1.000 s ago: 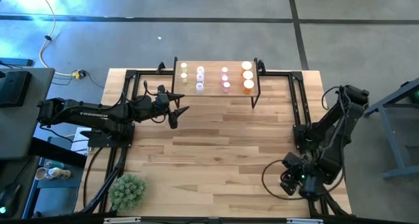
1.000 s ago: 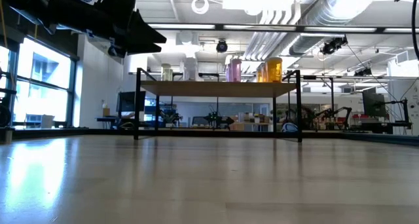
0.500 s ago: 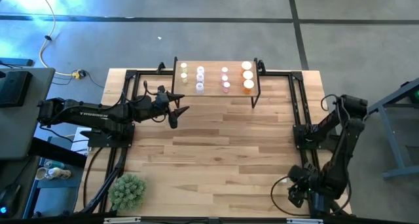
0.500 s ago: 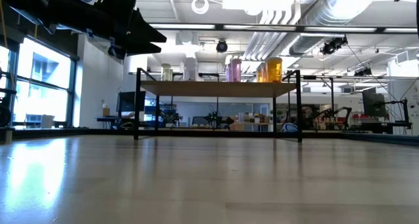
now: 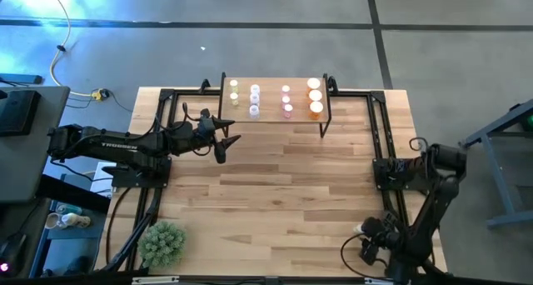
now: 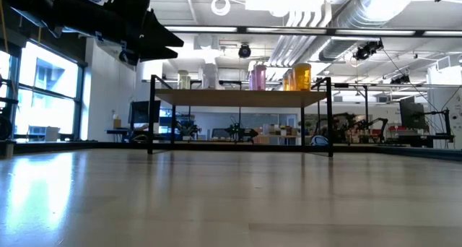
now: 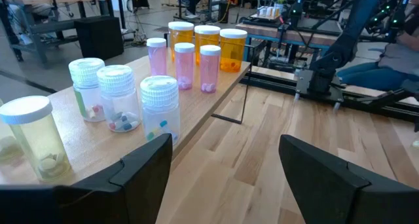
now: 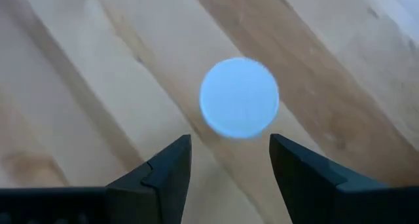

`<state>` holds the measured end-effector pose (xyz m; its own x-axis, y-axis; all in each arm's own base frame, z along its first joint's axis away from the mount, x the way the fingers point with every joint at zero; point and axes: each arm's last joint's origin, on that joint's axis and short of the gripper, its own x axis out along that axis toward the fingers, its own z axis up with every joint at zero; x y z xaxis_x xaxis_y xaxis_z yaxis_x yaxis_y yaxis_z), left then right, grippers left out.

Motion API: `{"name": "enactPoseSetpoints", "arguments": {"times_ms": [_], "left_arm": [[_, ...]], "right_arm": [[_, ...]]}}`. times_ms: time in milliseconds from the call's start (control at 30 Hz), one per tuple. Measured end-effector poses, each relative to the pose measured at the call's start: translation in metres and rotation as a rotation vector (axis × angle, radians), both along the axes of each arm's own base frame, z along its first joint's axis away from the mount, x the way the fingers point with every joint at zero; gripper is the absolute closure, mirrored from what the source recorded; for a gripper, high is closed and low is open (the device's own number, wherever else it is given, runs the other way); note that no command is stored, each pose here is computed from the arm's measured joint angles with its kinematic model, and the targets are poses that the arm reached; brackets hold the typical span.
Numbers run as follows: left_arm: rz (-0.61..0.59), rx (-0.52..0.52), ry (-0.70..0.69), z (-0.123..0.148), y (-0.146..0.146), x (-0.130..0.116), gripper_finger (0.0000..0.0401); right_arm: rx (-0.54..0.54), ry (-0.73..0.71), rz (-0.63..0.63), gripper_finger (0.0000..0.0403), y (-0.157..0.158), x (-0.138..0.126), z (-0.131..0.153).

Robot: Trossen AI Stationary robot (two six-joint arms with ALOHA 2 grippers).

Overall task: Pick and place medicine bottles onto shelf by color
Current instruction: Put the yellow pill bottle aligned with the other yellow pill bottles on the shelf

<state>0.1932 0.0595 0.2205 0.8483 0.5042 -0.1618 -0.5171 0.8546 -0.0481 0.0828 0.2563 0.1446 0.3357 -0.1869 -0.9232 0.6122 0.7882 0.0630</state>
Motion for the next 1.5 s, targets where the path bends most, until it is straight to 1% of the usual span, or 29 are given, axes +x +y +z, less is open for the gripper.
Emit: {"name": "enactPoseSetpoints", "arguments": {"times_ms": [133, 267, 367, 600, 733, 833, 1033, 1133, 1233, 1500], "left_arm": [[0.000, 0.000, 0.000, 0.000, 0.000, 0.000, 0.0130], [0.000, 0.000, 0.000, 0.000, 0.000, 0.000, 0.0130], [0.000, 0.000, 0.000, 0.000, 0.000, 0.000, 0.0130], [0.000, 0.000, 0.001, 0.000, 0.000, 0.000, 0.0130], [0.000, 0.000, 0.001, 0.000, 0.000, 0.000, 0.0130], [0.001, 0.000, 0.003, 0.000, 0.000, 0.000, 0.0130], [0.004, 0.000, 0.004, 0.000, 0.000, 0.000, 0.0130], [0.004, 0.000, 0.004, 0.000, 0.000, 0.000, 0.0130], [0.004, 0.000, 0.004, 0.000, 0.000, 0.000, 0.0130], [0.003, 0.000, 0.004, 0.000, 0.000, 0.000, 0.0130]], "right_arm": [[-0.041, -0.041, -0.026, 0.0206, 0.003, -0.002, -0.012], [-0.061, -0.067, -0.042, 0.0206, 0.003, -0.002, -0.018], [-0.070, -0.077, -0.043, 0.0206, 0.003, -0.001, -0.017], [-0.138, -0.092, -0.057, 0.0206, -0.004, -0.003, -0.016], [-0.141, -0.098, -0.057, 0.0209, -0.004, -0.002, -0.015], [-0.139, -0.102, -0.056, 0.0227, -0.004, -0.002, -0.015], [-0.140, -0.109, -0.055, 0.0286, -0.004, -0.002, -0.015], [-0.143, -0.131, -0.048, 0.0305, -0.004, -0.002, -0.015], [-0.148, -0.146, -0.042, 0.0315, -0.004, -0.001, -0.015], [-0.148, -0.146, -0.043, 0.0318, -0.004, 0.000, -0.015]]}}
